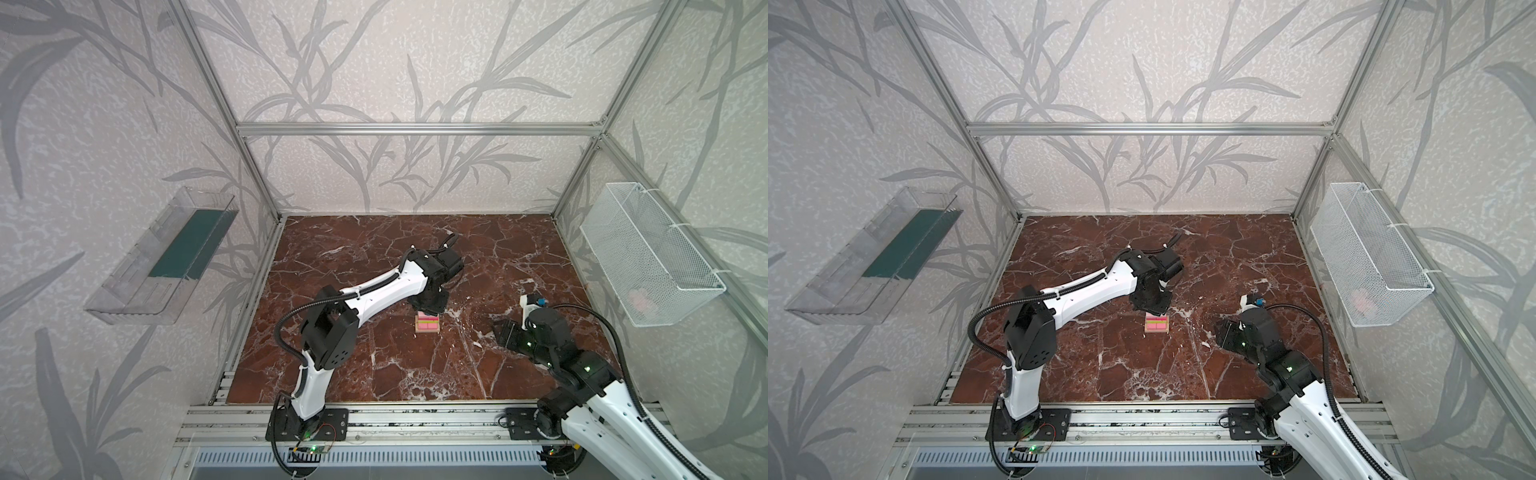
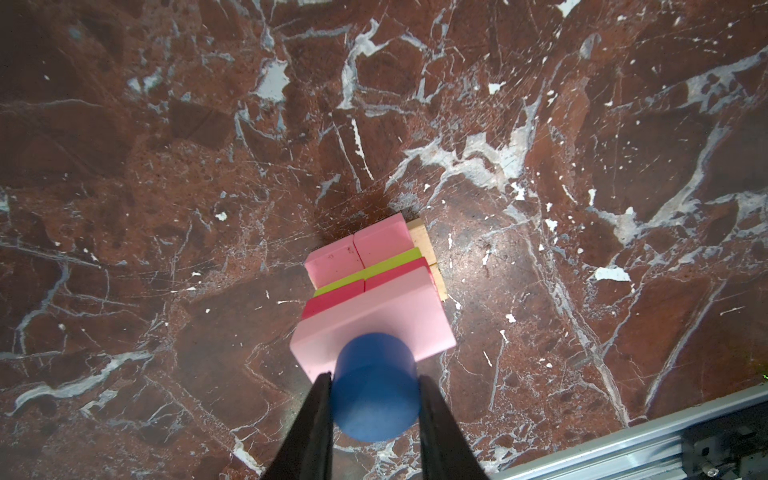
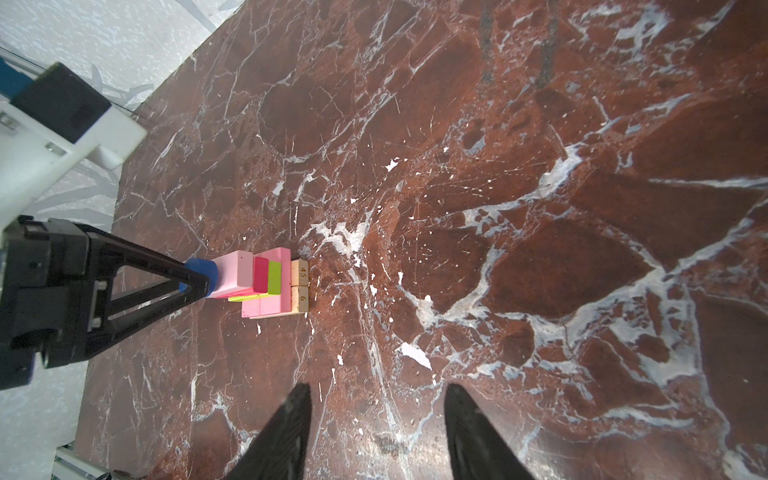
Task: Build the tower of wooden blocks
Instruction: 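Lower the blue cylinder onto the pale-pink block with the left gripper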
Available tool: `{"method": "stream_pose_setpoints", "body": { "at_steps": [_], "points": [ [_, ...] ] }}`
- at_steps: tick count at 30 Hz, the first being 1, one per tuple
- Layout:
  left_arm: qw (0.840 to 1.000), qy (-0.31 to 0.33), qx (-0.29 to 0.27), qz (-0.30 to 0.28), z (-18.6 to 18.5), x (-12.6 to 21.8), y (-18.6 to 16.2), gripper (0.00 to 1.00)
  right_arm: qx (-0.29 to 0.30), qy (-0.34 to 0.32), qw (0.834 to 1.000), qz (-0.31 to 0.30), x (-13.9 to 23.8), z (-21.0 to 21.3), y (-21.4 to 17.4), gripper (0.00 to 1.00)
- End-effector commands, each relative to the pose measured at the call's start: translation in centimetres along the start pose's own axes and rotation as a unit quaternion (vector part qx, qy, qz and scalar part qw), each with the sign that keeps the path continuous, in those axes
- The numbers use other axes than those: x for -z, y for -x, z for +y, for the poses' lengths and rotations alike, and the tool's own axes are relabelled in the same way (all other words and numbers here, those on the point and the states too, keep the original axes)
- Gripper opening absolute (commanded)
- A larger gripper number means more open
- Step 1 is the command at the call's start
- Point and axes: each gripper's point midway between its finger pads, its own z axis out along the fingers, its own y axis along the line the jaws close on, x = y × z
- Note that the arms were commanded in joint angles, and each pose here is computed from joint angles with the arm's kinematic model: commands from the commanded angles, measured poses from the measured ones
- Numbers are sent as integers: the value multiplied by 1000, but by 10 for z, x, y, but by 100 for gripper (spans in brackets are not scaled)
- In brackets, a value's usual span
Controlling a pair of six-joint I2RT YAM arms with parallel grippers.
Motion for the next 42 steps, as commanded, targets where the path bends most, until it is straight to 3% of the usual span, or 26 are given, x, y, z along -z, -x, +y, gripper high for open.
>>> {"method": "stream_pose_setpoints", "body": {
  "at_steps": [1,42],
  "points": [
    [1000,9,0,8,3,0,1,29,4,-3,1000,-6,0,-2,2,53],
    [1000,12,10,10,7,-5,6,30,2,-6,1000,-2,-3,-4,0,54]
  ]
}}
